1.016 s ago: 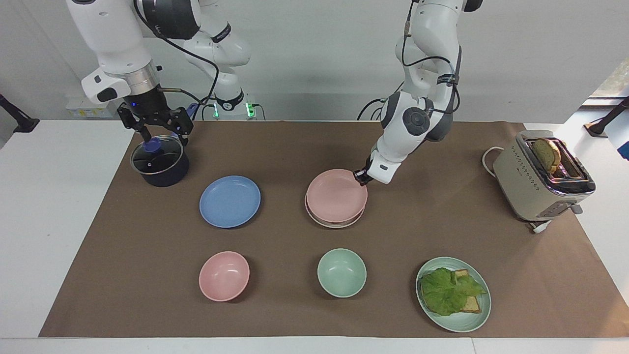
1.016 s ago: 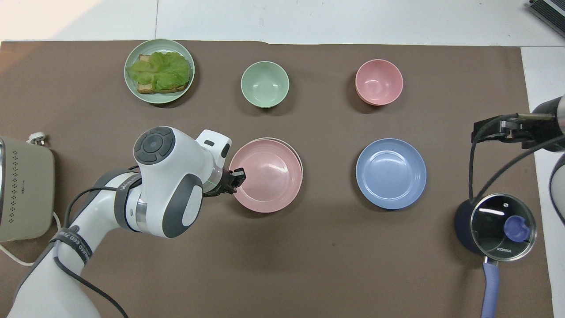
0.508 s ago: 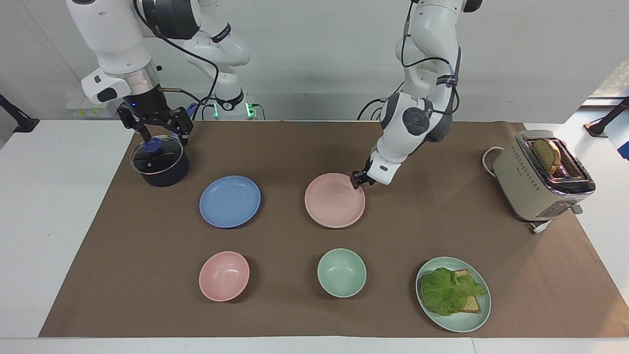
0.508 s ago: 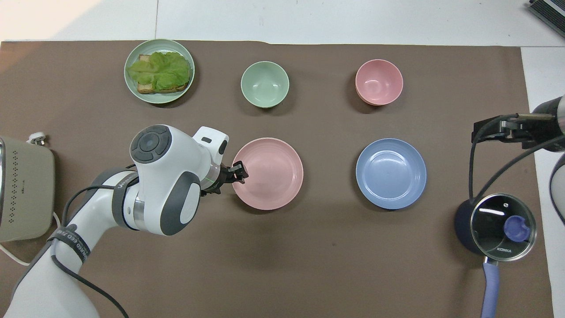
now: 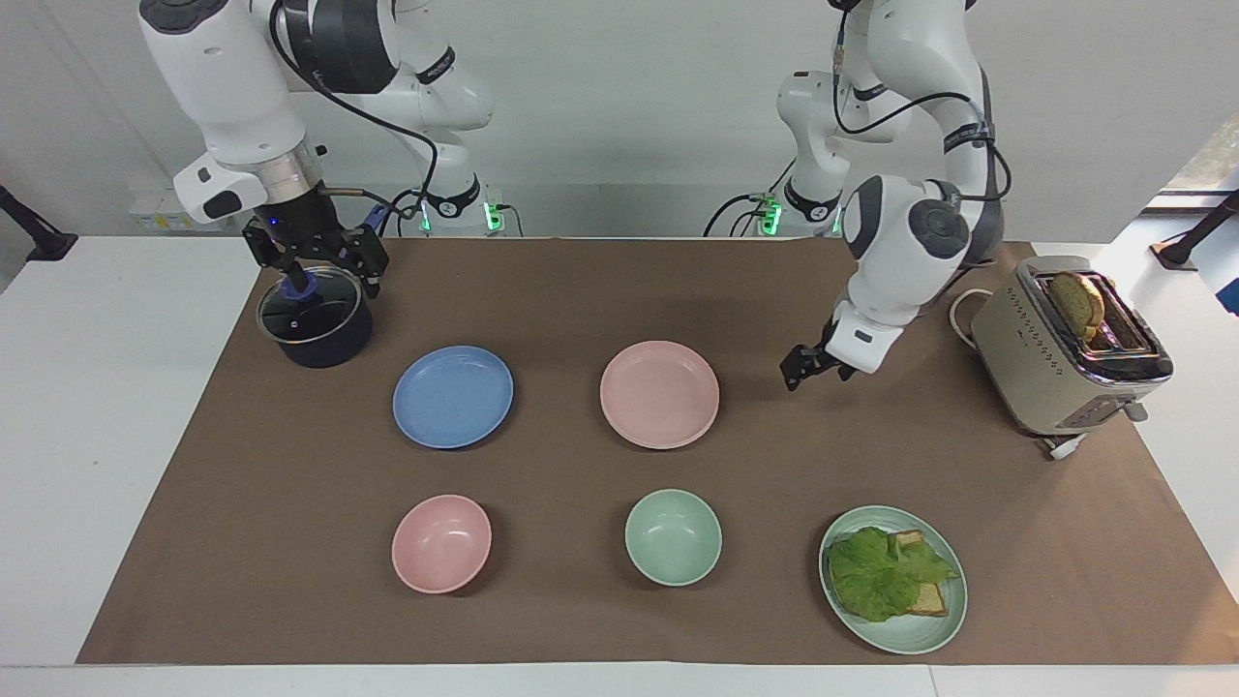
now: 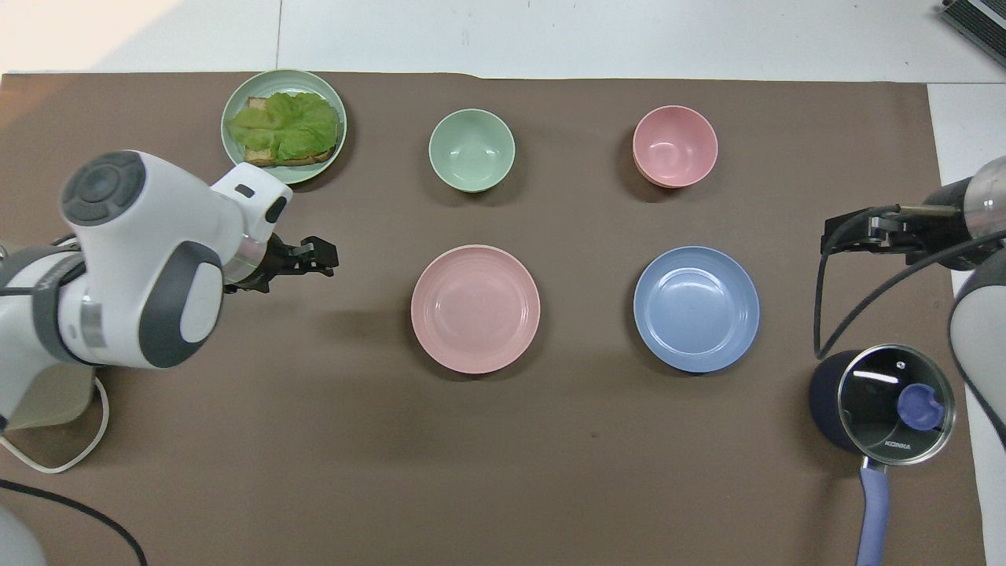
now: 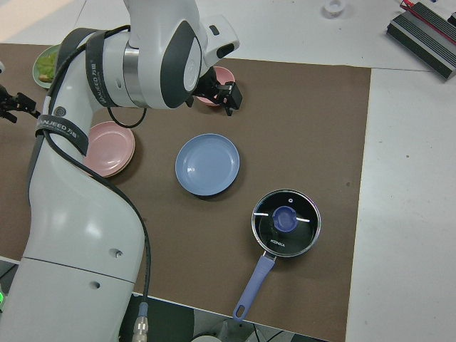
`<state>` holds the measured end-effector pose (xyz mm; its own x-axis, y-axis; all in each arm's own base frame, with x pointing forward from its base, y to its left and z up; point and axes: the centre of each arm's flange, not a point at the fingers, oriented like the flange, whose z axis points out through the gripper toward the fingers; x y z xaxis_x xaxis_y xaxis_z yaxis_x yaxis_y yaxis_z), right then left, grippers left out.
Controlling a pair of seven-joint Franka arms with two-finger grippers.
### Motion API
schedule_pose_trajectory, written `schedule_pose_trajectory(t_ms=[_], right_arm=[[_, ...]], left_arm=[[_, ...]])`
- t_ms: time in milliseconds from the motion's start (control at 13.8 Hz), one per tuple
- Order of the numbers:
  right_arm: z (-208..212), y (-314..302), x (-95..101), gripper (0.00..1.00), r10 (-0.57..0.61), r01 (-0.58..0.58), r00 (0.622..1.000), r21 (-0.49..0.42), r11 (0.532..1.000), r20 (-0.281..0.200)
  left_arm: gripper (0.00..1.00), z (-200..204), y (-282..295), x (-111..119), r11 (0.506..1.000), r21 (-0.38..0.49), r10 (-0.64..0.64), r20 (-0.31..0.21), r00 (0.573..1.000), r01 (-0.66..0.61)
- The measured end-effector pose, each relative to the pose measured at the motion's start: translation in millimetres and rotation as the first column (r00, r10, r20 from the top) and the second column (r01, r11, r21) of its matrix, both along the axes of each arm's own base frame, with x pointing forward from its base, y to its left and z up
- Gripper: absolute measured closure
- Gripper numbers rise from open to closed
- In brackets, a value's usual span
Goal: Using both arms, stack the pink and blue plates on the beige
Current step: 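Withdraw the left gripper while the right gripper reaches the blue plate, then grasp the blue plate rim with the right gripper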
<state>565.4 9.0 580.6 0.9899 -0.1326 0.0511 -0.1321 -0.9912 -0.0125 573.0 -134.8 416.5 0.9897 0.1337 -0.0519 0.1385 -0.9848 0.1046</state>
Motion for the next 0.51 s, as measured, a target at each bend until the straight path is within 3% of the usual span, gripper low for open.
schedule_pose_trajectory(t_ms=[290,508], right_arm=[[-63.3,3.3,0.8,0.0,0.003,-0.003,1.0,0.006,1.0,0.004],[-118.5,4.1,-3.1,0.0,0.011,-0.011,0.999,0.006,1.0,0.042]], left_arm=[[0.0,79.1,80.5,-0.4,0.992,0.019,-0.126,0.028,0.992,0.125],[0.0,132.5,93.9,-5.9,0.983,0.074,-0.169,0.021,0.985,0.167]])
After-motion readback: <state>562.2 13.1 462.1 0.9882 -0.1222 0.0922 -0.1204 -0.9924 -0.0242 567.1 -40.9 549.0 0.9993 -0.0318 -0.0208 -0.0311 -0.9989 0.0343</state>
